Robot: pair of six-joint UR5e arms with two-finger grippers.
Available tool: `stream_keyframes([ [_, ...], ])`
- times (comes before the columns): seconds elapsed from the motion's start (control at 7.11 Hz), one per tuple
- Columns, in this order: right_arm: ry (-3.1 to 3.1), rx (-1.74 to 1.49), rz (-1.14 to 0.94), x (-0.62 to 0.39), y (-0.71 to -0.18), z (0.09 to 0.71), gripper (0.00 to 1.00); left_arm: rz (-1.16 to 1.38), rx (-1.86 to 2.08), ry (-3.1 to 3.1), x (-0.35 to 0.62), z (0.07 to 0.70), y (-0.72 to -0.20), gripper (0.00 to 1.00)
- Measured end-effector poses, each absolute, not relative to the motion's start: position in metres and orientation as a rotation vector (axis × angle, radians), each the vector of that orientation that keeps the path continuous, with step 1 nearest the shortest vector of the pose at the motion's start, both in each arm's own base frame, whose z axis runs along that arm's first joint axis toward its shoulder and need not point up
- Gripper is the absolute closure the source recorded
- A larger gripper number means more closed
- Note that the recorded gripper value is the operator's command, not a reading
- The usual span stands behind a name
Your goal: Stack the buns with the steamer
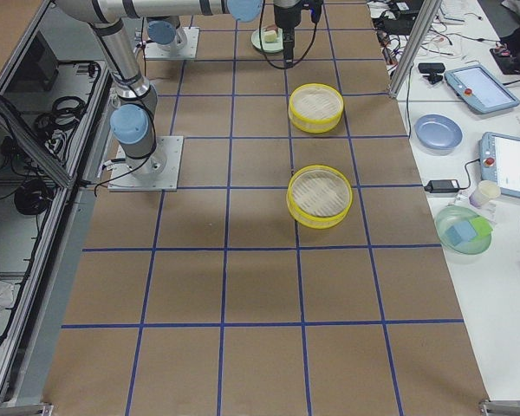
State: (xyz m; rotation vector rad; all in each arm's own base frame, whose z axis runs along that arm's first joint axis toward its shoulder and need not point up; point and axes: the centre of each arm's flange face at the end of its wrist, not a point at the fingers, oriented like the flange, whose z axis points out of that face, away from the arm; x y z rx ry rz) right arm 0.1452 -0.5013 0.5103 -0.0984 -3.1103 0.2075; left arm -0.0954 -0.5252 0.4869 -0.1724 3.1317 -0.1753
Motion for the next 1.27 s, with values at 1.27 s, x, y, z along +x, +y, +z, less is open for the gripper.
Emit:
stream_keyframes([
  [1.27, -3.105, 0.046, 0.205, 0.127, -0.51, 0.507, 0.0, 0.072, -0.364, 3.142, -0.012, 0.442, -0.525, 0.0],
])
